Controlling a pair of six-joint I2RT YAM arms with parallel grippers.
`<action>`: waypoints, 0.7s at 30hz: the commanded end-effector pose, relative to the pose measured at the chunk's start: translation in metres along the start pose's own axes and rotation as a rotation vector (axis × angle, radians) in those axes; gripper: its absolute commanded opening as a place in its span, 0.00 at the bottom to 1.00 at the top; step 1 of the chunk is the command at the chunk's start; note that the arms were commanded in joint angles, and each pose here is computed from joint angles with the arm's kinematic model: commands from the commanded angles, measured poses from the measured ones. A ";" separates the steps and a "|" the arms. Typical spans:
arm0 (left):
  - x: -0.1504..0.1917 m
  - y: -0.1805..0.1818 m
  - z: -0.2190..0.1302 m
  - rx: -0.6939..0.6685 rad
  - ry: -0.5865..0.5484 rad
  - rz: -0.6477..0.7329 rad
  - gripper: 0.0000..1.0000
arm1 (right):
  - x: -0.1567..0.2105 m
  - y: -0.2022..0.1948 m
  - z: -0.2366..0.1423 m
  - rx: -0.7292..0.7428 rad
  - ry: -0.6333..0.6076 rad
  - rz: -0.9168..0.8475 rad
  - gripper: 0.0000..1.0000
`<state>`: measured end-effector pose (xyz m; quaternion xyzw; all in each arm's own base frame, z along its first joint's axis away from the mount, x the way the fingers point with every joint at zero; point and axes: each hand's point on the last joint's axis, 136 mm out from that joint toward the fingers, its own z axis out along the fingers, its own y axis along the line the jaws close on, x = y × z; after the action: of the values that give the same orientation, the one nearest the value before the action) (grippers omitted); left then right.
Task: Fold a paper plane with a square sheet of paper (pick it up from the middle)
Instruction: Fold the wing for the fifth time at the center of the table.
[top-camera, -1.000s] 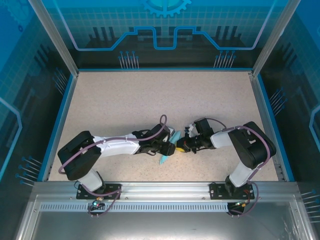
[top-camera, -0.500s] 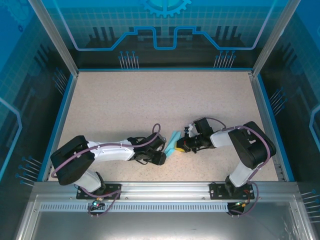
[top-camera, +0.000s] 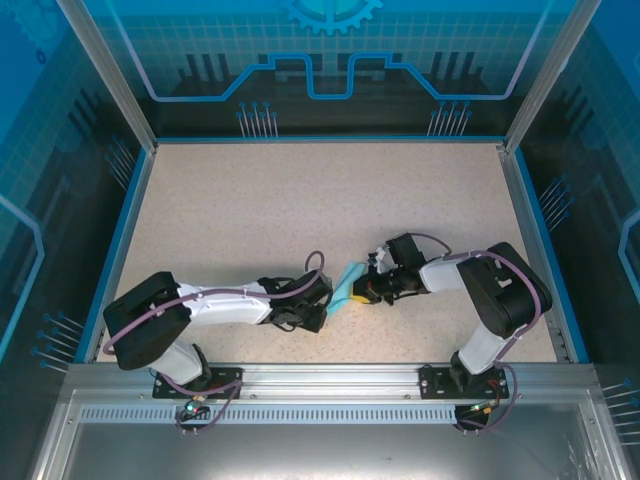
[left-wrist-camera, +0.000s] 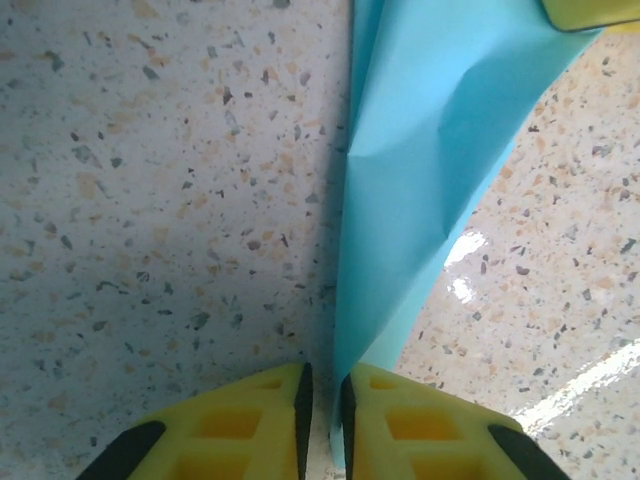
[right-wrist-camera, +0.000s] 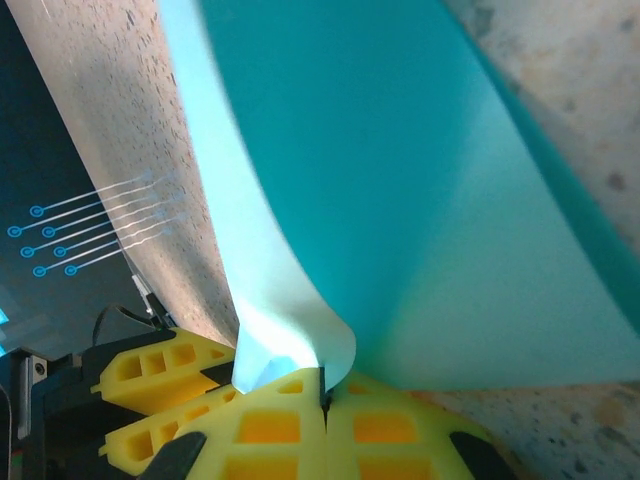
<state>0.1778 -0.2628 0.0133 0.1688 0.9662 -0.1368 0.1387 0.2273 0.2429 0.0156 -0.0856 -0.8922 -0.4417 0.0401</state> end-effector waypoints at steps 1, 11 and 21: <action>0.019 0.016 0.004 -0.108 0.070 0.055 0.16 | -0.005 0.001 -0.003 0.024 -0.013 -0.020 0.00; 0.026 0.021 0.008 -0.215 0.107 0.149 0.14 | -0.012 0.018 -0.011 0.015 -0.031 -0.081 0.00; 0.021 0.019 0.007 -0.237 0.088 0.216 0.15 | -0.016 0.020 -0.014 0.074 -0.017 -0.160 0.00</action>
<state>0.1791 -0.2645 0.0117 0.2318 0.9576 -0.0523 0.1630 0.2377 0.2460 0.0366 -0.0325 -0.9019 -0.4302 0.0210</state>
